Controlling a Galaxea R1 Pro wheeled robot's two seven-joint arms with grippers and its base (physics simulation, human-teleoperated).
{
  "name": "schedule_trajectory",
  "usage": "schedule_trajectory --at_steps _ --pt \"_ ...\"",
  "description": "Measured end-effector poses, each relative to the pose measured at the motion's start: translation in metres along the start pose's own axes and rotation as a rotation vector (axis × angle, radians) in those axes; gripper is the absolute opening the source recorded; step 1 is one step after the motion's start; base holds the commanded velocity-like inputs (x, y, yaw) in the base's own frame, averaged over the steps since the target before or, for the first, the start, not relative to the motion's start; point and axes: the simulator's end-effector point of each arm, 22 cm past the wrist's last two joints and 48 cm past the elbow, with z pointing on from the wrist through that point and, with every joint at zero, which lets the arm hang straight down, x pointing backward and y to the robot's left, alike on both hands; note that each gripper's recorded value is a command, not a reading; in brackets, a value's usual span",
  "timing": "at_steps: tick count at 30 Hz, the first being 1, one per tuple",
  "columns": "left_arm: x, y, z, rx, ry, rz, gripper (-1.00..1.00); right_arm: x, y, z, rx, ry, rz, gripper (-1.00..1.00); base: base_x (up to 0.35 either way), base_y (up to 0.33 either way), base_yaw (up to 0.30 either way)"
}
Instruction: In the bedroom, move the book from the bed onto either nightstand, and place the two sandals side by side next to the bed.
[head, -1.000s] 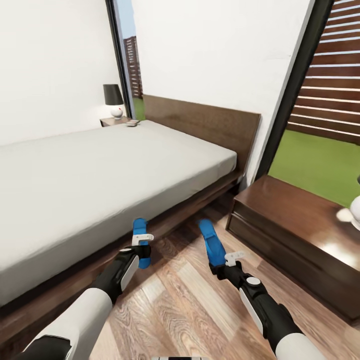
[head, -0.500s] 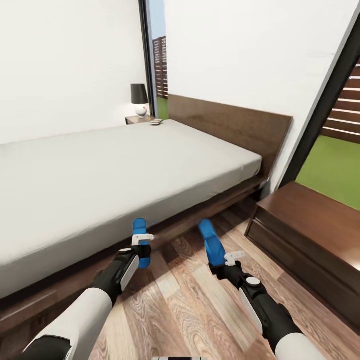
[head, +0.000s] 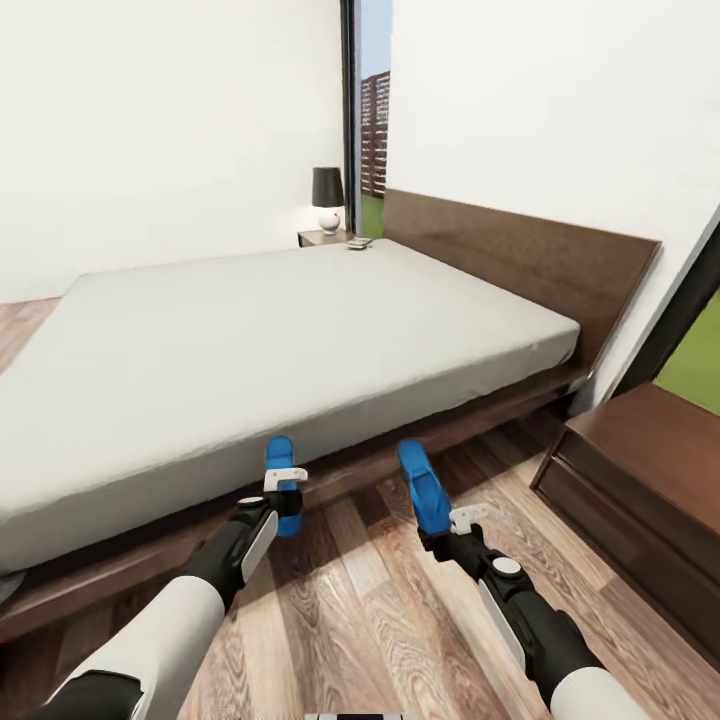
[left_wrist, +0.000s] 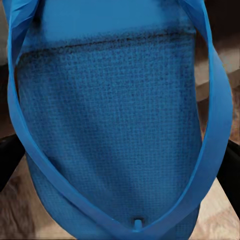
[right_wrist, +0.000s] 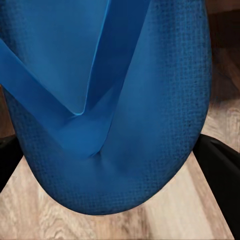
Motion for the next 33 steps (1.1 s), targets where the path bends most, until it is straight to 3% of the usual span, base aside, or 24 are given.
schedule_trajectory --at_steps 23,33 --pt "0.002 -0.026 -0.003 0.04 0.004 -0.021 -1.0 0.0 0.0 0.0 0.0 -0.001 0.0 -1.0 0.0 0.0 0.279" --pt "0.002 -0.016 -0.001 0.027 0.004 -0.019 -1.0 -0.001 0.0 0.0 0.0 -0.002 0.0 -1.0 0.0 0.0 0.279"
